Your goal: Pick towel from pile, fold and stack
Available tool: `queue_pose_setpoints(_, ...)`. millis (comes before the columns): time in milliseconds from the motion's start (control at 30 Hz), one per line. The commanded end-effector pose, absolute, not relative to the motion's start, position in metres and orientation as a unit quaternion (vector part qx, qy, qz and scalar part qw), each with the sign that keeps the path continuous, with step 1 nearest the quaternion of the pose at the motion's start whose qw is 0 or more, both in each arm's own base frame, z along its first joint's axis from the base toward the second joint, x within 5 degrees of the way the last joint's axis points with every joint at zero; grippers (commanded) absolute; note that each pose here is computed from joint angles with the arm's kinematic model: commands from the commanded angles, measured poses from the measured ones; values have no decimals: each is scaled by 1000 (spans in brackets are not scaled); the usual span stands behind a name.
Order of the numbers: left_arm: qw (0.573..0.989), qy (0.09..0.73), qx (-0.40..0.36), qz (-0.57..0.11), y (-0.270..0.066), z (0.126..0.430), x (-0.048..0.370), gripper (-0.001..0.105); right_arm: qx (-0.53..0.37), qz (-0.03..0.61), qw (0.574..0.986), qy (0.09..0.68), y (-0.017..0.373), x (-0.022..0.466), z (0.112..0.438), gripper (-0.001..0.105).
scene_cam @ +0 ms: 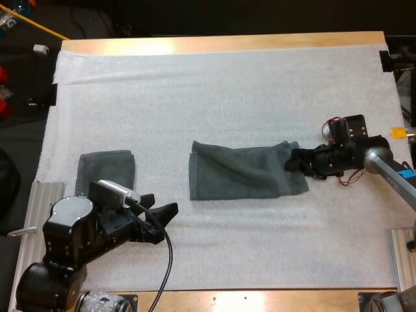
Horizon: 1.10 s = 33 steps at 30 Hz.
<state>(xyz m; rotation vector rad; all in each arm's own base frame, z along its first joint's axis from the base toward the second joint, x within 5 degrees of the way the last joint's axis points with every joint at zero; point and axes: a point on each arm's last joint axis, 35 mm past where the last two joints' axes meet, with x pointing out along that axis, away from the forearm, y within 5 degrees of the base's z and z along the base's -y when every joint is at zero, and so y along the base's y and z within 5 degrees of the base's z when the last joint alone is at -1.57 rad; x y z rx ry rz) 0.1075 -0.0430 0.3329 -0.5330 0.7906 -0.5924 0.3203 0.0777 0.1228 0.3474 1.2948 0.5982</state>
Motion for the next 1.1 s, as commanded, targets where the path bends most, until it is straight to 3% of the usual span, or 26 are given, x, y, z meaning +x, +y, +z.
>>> queue_pose_setpoints(0, 850, 366, -255, -280, -43, 337, 108, 61, 163, 268, 720, 619, 81, 313, 111, 32)
queue_pose_setpoints(133, 850, 366, -255, -280, -43, 337, 108, 61, 150, 255, 728, 618, 80, 312, 117, 0)
queue_pose_setpoints(333, 849, 367, -256, -282, -43, 337, 108, 61, 86, 195, 765, 607, 72, 305, 146, 0)
queue_pose_setpoints(600, 849, 367, -256, -282, -43, 337, 108, 61, -131, 77, 777, 611, 50, 274, 195, 0)
queue_pose_setpoints(733, 849, 367, -255, -283, -43, 337, 108, 61, -187, 50, 781, 594, 43, 263, 217, 0)
queue_pose_setpoints(867, 849, 367, -255, -284, -43, 337, 108, 61, -179, 47, 794, 579, 43, 258, 228, 0)
queue_pose_setpoints(1067, 844, 369, -257, -293, -43, 337, 107, 61, -56, 118, 805, 579, 68, 255, 229, 0)
